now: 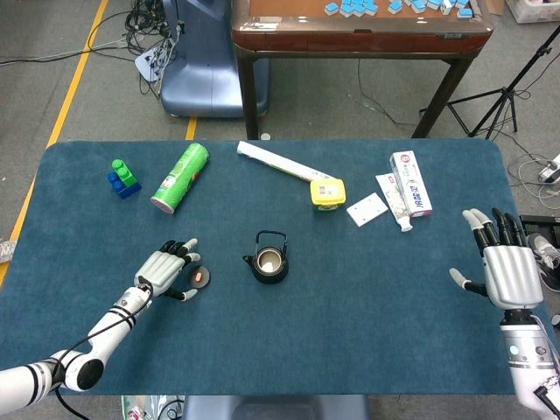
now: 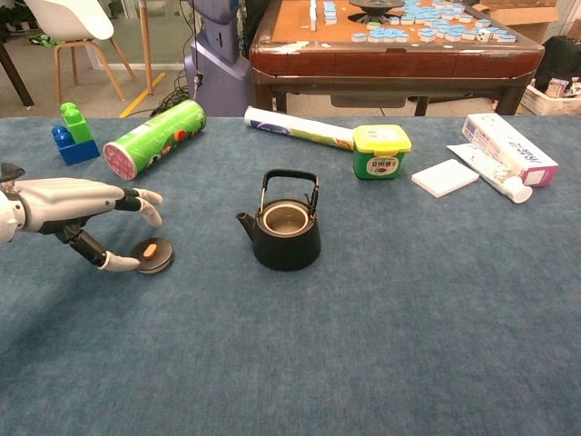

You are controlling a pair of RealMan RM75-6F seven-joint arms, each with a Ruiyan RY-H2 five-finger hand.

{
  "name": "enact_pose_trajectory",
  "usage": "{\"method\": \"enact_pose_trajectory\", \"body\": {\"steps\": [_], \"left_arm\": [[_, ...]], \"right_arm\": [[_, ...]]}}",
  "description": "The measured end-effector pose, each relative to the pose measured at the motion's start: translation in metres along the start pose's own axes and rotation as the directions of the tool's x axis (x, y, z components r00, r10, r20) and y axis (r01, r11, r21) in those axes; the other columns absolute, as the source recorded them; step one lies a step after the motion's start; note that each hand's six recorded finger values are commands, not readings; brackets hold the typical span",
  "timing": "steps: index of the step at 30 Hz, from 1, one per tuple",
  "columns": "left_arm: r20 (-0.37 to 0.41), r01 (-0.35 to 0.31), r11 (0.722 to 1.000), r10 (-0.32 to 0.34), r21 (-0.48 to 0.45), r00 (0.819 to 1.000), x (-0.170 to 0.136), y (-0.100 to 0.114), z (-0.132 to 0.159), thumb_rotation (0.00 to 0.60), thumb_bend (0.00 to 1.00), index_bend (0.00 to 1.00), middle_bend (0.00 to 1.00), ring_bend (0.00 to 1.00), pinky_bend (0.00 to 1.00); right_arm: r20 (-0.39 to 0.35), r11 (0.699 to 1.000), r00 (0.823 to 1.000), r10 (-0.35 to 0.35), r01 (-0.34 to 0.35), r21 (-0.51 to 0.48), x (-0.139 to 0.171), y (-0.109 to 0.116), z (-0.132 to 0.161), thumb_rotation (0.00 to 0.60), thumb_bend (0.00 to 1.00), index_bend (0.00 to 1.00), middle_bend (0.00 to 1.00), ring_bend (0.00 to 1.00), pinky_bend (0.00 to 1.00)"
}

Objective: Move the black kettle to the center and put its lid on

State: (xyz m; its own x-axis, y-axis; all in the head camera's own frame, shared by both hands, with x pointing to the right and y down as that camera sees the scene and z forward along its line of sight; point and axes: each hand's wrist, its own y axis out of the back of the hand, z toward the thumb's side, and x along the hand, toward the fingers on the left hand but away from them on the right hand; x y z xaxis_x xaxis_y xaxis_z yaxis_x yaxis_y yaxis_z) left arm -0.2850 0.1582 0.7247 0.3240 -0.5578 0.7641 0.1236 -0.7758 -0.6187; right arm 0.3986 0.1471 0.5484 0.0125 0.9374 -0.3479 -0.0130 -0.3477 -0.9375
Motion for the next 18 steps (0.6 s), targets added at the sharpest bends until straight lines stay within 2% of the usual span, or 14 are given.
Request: {"method": "enact_pose_trajectory", "body": {"steps": [4,8,18], "left_arm": [[-0.007,0.005,1.0,-0.005,0.002,1.0,0.005,-0.001,0.001,0.4,0.25,0.19,0.0,0.0,0.0],[-0.016,0.006,1.0,-0.006,0.005,1.0,0.009,-0.003,0.001,0.499,0.25,0.21,0.0,0.0,0.0],[-0.016,-0.002,1.0,0.002,-0.005,1.0,0.006,-0.005,0.003,0.516,0.25,0.23,0.0,0.0,0.0]], "right_arm": [[0.009,1.0,1.0,-0.003,0.003,-0.005,0.002,0.001,-0.004,0.6,0.18,0.12,0.16,0.0,0.0],[0.017,1.0,1.0,-0.007,0.007,-0.008,0.003,0.002,-0.008,0.6,0.18,0.12,0.16,0.0,0.0],[0.026,1.0,1.0,-0.01,0.011,-0.015,0.004,0.002,-0.012,0.6,0.18,0.12,0.16,0.0,0.0]]}}
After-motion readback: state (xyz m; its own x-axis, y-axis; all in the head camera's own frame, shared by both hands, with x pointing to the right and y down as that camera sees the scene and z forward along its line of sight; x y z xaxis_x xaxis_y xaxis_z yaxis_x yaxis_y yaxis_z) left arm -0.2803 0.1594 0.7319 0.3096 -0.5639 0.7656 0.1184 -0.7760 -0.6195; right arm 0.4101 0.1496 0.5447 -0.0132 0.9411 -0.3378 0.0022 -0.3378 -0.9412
